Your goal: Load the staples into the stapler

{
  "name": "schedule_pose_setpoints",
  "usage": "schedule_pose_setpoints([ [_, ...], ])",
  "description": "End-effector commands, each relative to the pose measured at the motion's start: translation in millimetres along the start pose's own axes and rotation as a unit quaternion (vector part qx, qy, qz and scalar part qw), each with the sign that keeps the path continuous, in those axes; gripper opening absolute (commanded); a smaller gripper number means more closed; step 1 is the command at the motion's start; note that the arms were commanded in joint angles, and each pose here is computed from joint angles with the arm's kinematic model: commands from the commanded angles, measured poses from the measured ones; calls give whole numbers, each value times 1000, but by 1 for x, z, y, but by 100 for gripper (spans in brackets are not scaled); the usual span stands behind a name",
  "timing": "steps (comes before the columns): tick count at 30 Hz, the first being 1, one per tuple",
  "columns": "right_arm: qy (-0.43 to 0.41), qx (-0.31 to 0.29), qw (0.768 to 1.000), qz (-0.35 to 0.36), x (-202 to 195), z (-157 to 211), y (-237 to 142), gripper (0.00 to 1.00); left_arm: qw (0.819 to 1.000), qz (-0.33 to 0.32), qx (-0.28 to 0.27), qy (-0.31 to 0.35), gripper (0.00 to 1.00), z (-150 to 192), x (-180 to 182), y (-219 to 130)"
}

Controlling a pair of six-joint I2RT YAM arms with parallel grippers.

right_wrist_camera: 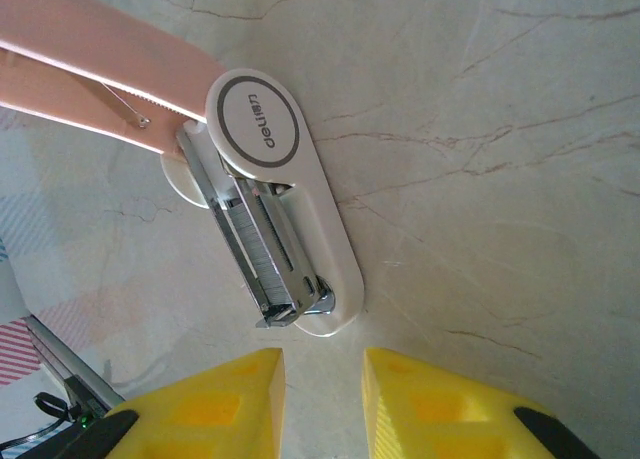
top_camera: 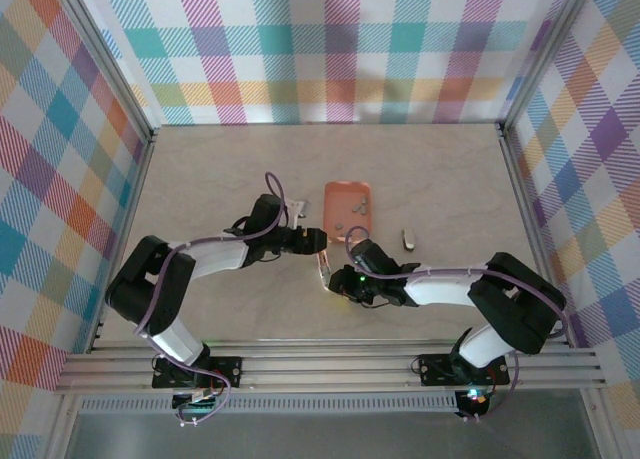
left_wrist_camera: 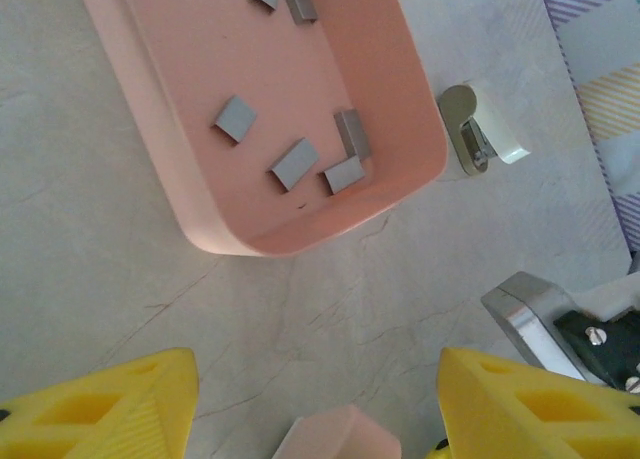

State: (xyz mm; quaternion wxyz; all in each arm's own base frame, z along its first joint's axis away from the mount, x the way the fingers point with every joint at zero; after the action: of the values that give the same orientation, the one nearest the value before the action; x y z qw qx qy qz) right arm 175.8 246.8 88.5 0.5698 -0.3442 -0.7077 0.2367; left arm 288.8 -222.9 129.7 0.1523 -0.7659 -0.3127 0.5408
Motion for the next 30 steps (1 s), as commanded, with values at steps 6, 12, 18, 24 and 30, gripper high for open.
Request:
schedule_pose_setpoints([
  [6, 8, 8, 1000, 4, -1, -2, 6, 24, 998, 51, 34, 11, 61, 0, -21, 16],
  [12, 12, 11, 1000, 18, -6, 0, 10, 22, 997, 56, 42, 15, 56, 4, -28, 14],
  [18, 10, 9, 999, 33, -9, 0, 9, 21, 997, 67, 45, 20, 48, 7, -35, 7],
  [24, 12, 10, 999, 44, -13, 0, 11, 20, 996, 75, 47, 21, 42, 13, -40, 0],
  [30, 13, 10, 999, 47, -14, -1, 13, 19, 995, 75, 64, 15, 37, 24, -37, 2],
])
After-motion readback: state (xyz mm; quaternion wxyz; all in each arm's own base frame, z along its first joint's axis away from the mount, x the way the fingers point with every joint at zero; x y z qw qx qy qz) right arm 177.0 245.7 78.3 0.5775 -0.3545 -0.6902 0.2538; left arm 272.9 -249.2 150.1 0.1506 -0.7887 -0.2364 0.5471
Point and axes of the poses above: each hand's point on the last joint's axis, 136 mm out from that joint toward the fingers, its own y axis out along the fingers, its own x axis along the line the jaws close on, z = x × y, the point moved 8 cm from there along -y, back along the fingers, and after that the axes turned 13 degrees about -y, right-handed, at the moved point
